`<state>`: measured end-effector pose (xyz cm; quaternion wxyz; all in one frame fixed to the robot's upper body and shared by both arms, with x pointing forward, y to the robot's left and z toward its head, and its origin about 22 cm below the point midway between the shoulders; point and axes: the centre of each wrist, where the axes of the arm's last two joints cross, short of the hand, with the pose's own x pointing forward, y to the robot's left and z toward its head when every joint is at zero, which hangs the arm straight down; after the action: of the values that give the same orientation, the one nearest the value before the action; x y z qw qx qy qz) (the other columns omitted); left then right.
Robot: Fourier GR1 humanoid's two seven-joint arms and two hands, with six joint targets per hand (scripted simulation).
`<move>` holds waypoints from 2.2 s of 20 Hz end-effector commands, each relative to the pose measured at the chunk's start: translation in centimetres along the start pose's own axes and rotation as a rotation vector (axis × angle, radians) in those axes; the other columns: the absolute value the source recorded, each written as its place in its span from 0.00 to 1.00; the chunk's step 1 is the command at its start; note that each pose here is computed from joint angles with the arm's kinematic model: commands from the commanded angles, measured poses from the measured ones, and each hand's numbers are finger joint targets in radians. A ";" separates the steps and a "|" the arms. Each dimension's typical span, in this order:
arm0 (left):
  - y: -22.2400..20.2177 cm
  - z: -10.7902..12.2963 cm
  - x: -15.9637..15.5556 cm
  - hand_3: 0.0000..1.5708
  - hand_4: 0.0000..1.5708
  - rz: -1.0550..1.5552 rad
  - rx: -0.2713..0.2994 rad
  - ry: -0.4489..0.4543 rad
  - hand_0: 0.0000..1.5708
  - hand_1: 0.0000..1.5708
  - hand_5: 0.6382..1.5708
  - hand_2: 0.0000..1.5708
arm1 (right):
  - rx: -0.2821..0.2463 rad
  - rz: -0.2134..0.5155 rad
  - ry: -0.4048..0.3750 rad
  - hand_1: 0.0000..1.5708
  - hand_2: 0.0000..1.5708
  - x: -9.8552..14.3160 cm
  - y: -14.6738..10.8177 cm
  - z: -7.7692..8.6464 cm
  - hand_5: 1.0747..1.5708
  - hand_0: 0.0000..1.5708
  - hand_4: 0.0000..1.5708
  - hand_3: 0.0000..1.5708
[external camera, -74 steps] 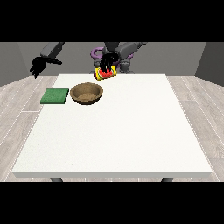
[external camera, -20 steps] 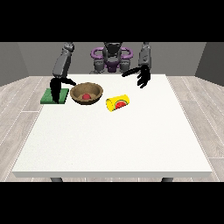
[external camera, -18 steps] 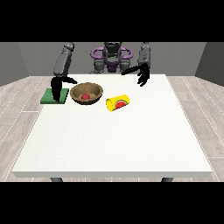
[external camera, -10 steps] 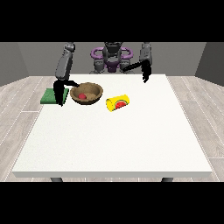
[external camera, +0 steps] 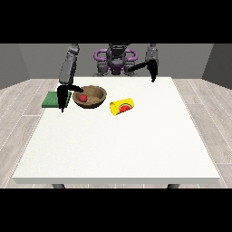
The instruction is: Pick the cup and pour the ball into the bowl, then pick the bowl and place it on the pad
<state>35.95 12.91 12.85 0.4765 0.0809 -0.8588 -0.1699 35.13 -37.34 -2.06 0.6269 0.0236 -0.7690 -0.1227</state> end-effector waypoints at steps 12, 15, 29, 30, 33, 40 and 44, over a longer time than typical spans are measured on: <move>3.0 2.8 -3.8 0.00 0.00 0.030 -0.010 0.089 0.00 0.00 0.99 0.00 | -0.038 -0.061 0.248 0.00 0.00 -4.9 6.2 1.2 0.96 0.00 0.24 0.00; 4.2 0.1 -1.5 0.00 0.00 0.017 -0.014 0.029 0.00 0.00 1.00 0.00 | -0.084 0.163 0.336 1.00 1.00 -6.2 4.7 3.4 0.97 1.00 0.61 1.00; 6.9 6.6 -10.3 0.00 0.00 0.030 0.087 0.311 0.00 0.00 1.00 0.00 | -0.037 0.262 0.555 1.00 1.00 -0.6 9.3 -3.4 0.98 1.00 0.66 1.00; 7.2 6.9 -9.9 0.00 0.00 0.030 0.082 0.277 0.00 0.00 1.00 0.00 | -0.083 0.252 0.544 1.00 1.00 0.6 6.7 -3.7 0.96 1.00 0.67 1.00; 6.5 7.0 -10.2 0.00 0.00 0.024 0.113 0.287 0.00 0.00 1.00 0.00 | -0.052 0.222 0.533 1.00 1.00 2.4 6.2 -4.6 0.96 1.00 0.67 1.00; 6.6 4.5 -7.9 0.00 0.00 0.022 0.135 0.188 0.00 0.00 1.00 0.00 | -0.139 0.149 0.406 1.00 1.00 6.2 -0.5 -4.5 0.97 1.00 0.68 1.00; 6.6 8.6 -11.2 0.00 0.00 0.003 0.160 0.223 0.00 0.00 0.99 0.00 | -0.090 0.167 0.439 1.00 1.00 4.6 -1.5 -2.5 0.97 1.00 0.68 1.00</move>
<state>35.78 23.73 4.54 0.5674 0.1290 -0.8071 -0.0996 37.63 -39.04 3.43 0.7918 -0.0515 -0.6011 -0.0956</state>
